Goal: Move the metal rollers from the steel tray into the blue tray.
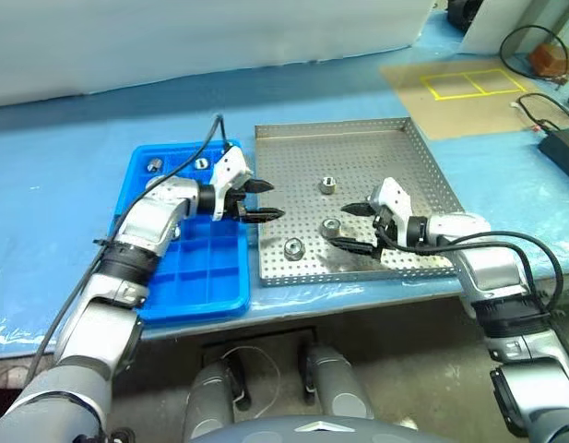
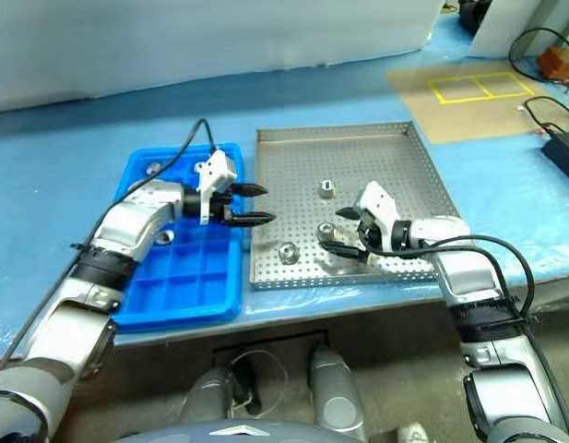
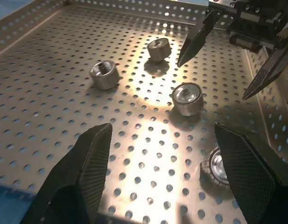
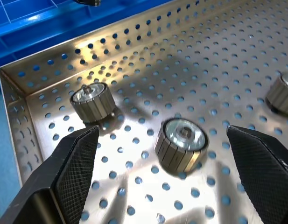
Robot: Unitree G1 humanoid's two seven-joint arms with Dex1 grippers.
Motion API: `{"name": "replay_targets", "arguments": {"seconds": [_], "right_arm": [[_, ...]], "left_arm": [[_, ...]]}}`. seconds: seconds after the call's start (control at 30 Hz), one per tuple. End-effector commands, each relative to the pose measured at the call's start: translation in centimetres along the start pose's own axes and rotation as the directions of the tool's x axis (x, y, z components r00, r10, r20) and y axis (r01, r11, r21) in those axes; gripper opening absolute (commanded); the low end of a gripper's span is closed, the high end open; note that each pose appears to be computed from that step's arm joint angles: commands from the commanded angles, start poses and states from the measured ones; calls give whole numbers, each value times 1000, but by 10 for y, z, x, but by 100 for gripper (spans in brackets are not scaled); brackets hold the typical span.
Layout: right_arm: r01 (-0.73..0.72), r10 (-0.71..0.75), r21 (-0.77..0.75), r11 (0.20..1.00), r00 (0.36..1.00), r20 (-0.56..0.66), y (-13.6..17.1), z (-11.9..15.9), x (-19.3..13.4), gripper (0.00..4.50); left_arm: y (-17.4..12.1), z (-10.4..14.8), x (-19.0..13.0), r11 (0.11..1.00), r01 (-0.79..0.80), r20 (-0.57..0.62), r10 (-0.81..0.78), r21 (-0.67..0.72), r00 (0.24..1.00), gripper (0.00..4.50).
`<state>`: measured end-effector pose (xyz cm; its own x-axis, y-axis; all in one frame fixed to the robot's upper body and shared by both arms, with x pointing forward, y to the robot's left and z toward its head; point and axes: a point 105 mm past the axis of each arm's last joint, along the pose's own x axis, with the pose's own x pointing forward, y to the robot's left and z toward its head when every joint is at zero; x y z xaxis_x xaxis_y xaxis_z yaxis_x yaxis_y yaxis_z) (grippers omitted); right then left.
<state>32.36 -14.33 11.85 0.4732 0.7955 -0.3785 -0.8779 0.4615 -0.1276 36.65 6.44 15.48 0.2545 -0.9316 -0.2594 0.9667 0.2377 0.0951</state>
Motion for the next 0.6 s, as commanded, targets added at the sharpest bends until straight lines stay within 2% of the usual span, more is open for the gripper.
{"name": "replay_targets", "arguments": {"seconds": [0.03, 0.27, 0.6], "right_arm": [[16, -15, -24, 1000, 999, 46, 10, 11, -5, 450], [54, -54, 4, 999, 997, 47, 16, 7, -7, 450], [57, -58, 16, 998, 997, 56, 16, 7, -2, 450]], "left_arm": [[-5, 2, 10, 994, 106, -49, -105, 19, 993, 368], [-23, -19, -3, 942, 331, -242, -312, 44, 919, 368], [-14, -24, -17, 924, 363, -335, -308, 115, 890, 368]]}}
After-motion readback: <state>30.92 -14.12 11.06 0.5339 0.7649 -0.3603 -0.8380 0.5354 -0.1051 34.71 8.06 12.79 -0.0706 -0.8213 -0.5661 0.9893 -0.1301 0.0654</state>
